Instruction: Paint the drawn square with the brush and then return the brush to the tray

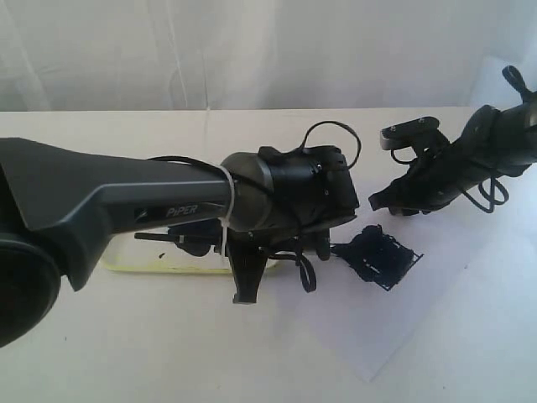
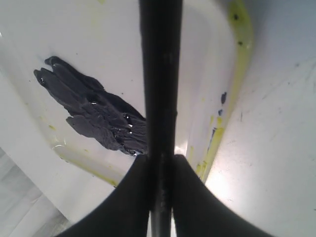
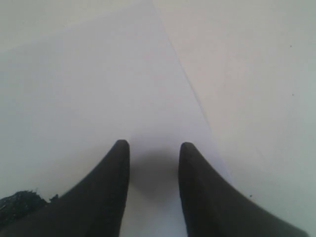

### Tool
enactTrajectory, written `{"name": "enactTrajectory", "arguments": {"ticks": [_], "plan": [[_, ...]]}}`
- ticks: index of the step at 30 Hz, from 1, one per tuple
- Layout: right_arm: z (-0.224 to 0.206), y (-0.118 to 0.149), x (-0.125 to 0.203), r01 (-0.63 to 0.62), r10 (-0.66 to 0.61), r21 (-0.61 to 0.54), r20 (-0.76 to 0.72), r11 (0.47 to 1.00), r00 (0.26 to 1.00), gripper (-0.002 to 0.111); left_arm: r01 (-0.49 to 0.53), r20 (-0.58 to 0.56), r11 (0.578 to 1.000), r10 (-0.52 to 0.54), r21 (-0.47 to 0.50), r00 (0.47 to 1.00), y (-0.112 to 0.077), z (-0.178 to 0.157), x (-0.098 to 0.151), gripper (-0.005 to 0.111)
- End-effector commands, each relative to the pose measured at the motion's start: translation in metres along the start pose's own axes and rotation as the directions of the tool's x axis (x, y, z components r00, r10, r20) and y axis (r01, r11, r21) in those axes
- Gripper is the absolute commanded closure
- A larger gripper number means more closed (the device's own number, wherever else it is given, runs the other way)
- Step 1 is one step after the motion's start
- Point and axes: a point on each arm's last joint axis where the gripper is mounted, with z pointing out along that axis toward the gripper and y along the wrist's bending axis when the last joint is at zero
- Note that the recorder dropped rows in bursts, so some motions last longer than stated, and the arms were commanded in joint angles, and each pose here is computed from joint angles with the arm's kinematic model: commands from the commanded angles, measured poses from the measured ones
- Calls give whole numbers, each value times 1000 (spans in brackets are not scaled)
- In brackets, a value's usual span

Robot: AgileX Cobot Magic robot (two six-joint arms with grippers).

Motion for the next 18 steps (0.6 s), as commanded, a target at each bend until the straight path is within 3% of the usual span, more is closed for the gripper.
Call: {"name": "enactTrajectory", "arguments": {"ticks": [1, 9, 18], "plan": [[3, -1, 7, 10, -10, -15, -42, 1000, 999, 75, -4, -84, 1000, 5, 13, 996, -7, -7, 6, 107], [3, -1, 7, 10, -10, -12, -38, 1000, 999, 75, -62, -40, 998, 62, -8, 997, -20, -19, -4, 107], [3, -1, 7, 10, -10, -12, -38, 1000, 999, 75, -61, -6, 998, 61, -23, 998, -19, -19, -7, 107]]}}
